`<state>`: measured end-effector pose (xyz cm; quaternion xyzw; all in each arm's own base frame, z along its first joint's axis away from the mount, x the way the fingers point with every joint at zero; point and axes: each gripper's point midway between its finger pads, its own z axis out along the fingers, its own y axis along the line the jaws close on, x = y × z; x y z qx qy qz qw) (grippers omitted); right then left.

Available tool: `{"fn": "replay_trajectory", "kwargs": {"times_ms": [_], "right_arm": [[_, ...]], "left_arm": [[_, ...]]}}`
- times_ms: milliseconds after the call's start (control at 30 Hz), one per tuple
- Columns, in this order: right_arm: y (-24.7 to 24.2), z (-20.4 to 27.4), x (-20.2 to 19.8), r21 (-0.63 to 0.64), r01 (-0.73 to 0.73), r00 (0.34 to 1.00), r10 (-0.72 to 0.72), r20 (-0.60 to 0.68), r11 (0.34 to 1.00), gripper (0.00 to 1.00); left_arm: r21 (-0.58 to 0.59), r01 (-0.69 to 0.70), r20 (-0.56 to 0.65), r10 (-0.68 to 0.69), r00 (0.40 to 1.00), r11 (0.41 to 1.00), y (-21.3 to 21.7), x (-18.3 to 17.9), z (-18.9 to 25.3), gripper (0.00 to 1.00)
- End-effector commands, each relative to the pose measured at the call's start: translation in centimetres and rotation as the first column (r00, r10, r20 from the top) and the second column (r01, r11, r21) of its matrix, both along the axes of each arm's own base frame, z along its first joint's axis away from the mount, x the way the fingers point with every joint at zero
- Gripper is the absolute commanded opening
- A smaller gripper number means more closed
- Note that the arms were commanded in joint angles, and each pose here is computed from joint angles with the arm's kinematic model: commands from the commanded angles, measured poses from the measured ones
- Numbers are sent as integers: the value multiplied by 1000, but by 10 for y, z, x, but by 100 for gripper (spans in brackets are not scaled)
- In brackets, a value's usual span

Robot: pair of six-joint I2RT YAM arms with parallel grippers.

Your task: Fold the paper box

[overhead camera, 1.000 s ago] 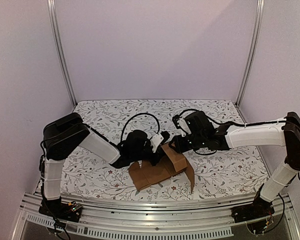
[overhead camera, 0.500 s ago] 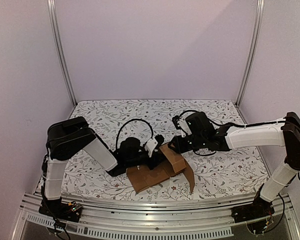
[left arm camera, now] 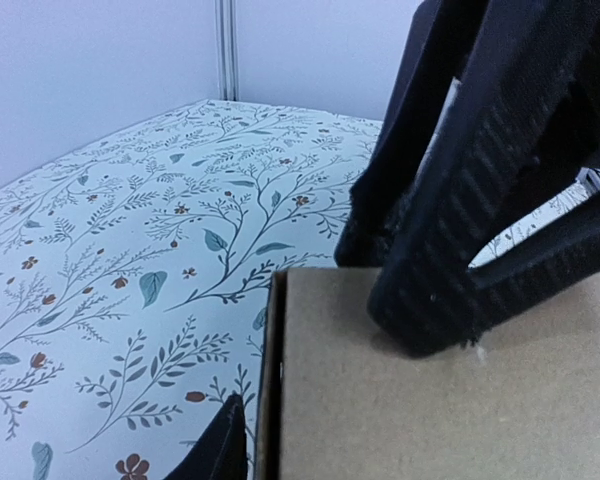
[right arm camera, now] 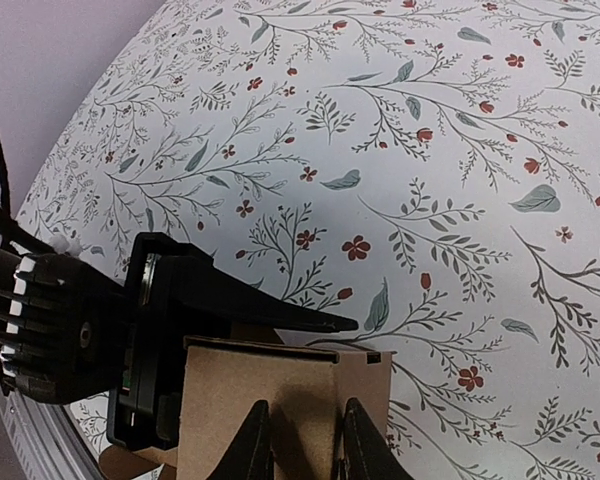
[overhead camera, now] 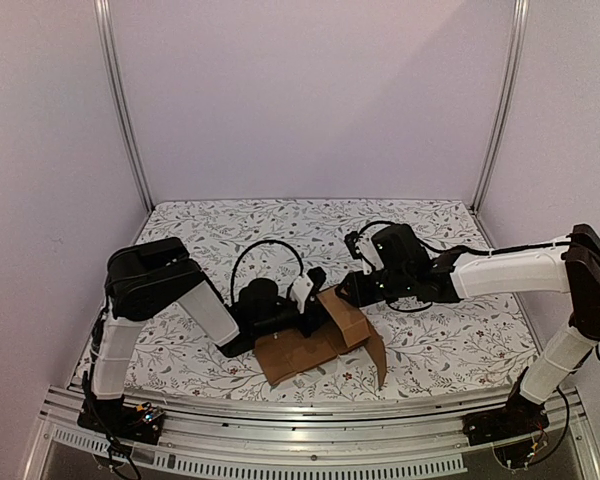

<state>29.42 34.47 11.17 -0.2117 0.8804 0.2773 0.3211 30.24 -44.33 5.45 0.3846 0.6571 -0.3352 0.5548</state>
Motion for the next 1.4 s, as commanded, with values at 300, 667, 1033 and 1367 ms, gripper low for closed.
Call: {"fn": "replay_trajectory", "kwargs": {"times_ms": [300, 667, 1033, 1367], "right_arm": [[-4, -18, -8, -16, -9, 998, 8, -56, 1000, 22], [-2, -23, -10, -8, -16, 997, 16, -74, 1000, 22], [-4, -11, -8, 1, -3, 999, 3, -47, 1000, 24], [-6, -8, -7, -1, 1, 999, -1, -40, 1000, 24]], "left_arm": [[-42, 10, -1, -10, 1000, 999, -13, 0, 0, 9], [-48, -3, 12, 4, 1000, 999, -12, 1, 3, 0], [-24, -39, 32, 40, 999, 999, -3, 2, 8, 27], [2, -60, 41, 59, 997, 998, 17, -7, 12, 35]]}}
